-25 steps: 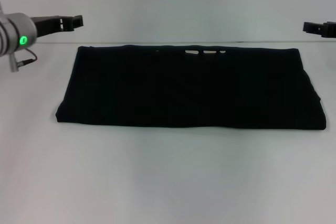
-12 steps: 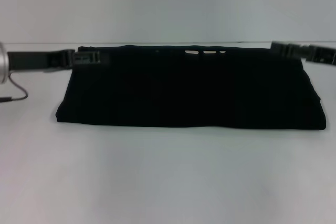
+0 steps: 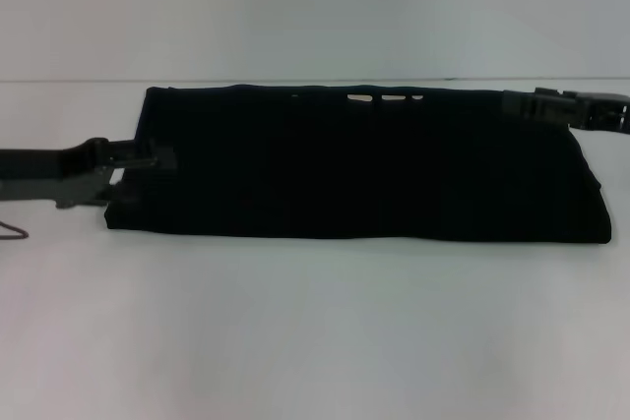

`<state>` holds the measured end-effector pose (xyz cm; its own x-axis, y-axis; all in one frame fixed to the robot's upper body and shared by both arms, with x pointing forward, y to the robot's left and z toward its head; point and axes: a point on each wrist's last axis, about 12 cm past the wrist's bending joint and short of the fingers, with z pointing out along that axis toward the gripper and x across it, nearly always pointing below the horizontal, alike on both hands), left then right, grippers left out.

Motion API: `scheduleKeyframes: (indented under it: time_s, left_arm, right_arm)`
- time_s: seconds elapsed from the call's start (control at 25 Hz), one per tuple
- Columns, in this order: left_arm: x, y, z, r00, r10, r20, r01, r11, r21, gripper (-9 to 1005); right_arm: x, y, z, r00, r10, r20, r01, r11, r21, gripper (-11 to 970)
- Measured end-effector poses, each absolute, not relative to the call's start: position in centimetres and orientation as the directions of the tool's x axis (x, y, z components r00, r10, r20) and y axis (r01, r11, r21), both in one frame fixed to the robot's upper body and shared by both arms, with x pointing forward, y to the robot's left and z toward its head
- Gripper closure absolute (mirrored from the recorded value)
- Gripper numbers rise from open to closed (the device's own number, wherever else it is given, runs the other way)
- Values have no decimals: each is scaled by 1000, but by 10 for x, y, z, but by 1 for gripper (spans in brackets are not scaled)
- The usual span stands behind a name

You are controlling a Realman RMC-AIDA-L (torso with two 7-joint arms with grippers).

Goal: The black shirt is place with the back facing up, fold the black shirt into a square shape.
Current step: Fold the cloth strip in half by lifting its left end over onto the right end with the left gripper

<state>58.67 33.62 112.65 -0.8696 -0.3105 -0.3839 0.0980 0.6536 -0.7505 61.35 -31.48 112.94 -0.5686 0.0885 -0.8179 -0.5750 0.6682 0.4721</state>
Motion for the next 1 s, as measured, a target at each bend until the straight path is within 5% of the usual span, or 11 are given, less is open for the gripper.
scheduleKeyframes:
  time_s: [0.24,0.48,1.0]
  left_arm:
    - [578,329,1107,-892,-438,-111,-156,530,-833,56]
    - [575,330,1098,-842,-539,38,-307,419,-854,56]
    - [578,336,1080,-748,-658,88,-429,378,-820,63]
  right_arm:
    - [621,-315,1139,-545,82,-834,-583,678,447,57]
    - [626,-314,1143,-532,83,-843,-582,688,435,56]
    - [625,-315,1140,-529,110,-842,-560,700,443,57]
